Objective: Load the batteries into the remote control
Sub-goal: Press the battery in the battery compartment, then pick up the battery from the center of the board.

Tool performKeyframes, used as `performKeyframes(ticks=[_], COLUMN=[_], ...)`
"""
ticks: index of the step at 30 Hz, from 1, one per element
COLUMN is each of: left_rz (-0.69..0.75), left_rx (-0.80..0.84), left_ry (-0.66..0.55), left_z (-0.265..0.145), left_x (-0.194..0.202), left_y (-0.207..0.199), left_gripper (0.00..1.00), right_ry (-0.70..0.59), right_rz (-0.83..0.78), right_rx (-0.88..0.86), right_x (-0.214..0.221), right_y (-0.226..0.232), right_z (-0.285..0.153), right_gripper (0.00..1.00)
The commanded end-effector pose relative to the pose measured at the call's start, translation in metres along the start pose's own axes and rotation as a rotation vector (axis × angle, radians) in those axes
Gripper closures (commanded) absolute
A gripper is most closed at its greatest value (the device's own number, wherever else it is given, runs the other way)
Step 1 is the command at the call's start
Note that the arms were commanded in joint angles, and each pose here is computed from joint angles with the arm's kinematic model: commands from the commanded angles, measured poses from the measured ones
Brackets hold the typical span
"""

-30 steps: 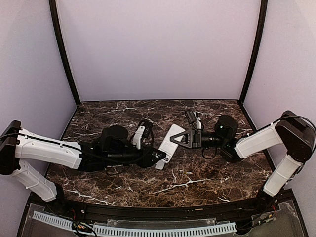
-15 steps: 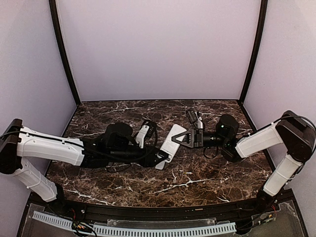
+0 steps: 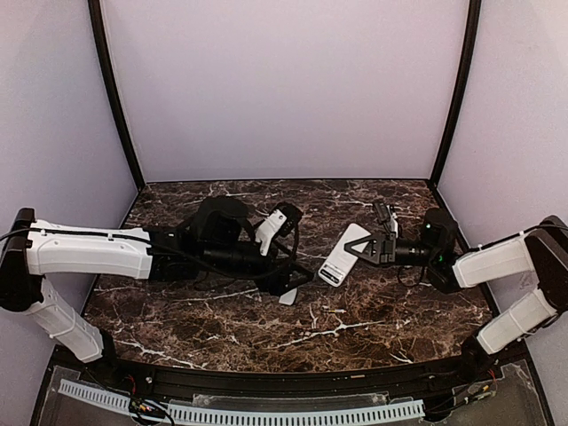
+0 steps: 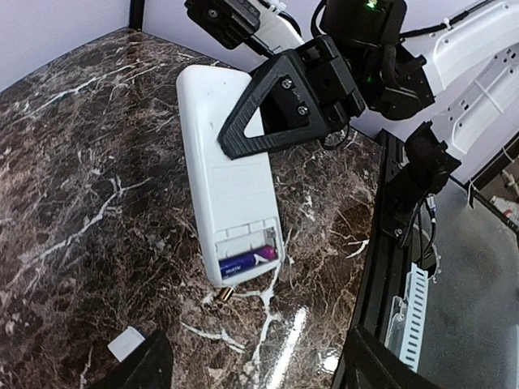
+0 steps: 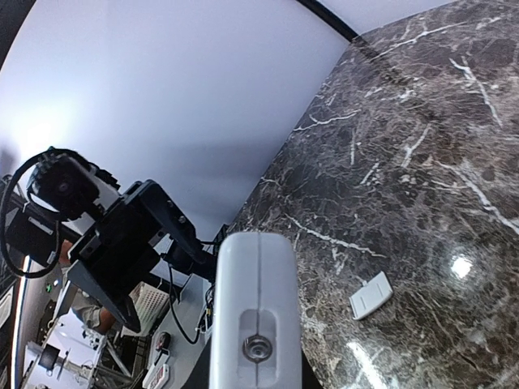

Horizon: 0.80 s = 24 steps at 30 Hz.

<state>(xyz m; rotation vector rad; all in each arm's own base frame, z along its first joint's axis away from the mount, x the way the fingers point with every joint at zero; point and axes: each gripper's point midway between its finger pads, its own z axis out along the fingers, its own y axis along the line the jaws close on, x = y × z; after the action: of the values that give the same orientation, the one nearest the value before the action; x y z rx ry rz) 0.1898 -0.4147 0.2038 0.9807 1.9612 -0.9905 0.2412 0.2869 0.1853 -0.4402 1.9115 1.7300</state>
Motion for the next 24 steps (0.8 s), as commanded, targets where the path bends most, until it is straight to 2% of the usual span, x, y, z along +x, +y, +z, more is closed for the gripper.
performKeyframes(ticks=[1,6,7,8,9,11,14,24], left_rz=[0.221,0.342,0.368,0.392,0.410,0.439,0.472,0.570], left_rx=[0.042,0.094,0.103,0.099,0.103,0.104,0.112,0.102], left_ry=[0.151,0.310,0.375,0.365,0.428,0.475,0.529,0.681], left_z=[0.012,0.037,0.045,0.049,0.057,0.070,0.090,0.132], left_x=[0.014,0.027,0.042,0.032,0.047,0.052,0.058,0.088], left_y=[-0.004,-0.007,-0.005,-0.007,-0.005,-0.004,-0.003,0.000], left_gripper=[0.29,0.36,0.39,0.40,0.42,0.47,0.54,0.63], right_ry=[-0.006,-0.042,-0.053,-0.063,-0.075,-0.095,-0.111,-0.133], right_rz=[-0.034,-0.025,-0.022,-0.018,-0.010,0.010,0.027,0.075], right_rx=[0.075,0.212,0.234,0.251,0.263,0.276,0.288,0.316], right_x=[-0.001,-0.009,-0.011,-0.013,-0.015,-0.016,-0.018,-0.017], right_y=[-0.010,-0.028,-0.030,-0.033,-0.036,-0.041,-0.047,-0.063], right_z=[-0.029,-0.065,-0.072,-0.079,-0.086,-0.098,-0.111,-0.133], right_gripper=[1.00,1.00,1.00,1.00,1.00,1.00,1.00,1.00])
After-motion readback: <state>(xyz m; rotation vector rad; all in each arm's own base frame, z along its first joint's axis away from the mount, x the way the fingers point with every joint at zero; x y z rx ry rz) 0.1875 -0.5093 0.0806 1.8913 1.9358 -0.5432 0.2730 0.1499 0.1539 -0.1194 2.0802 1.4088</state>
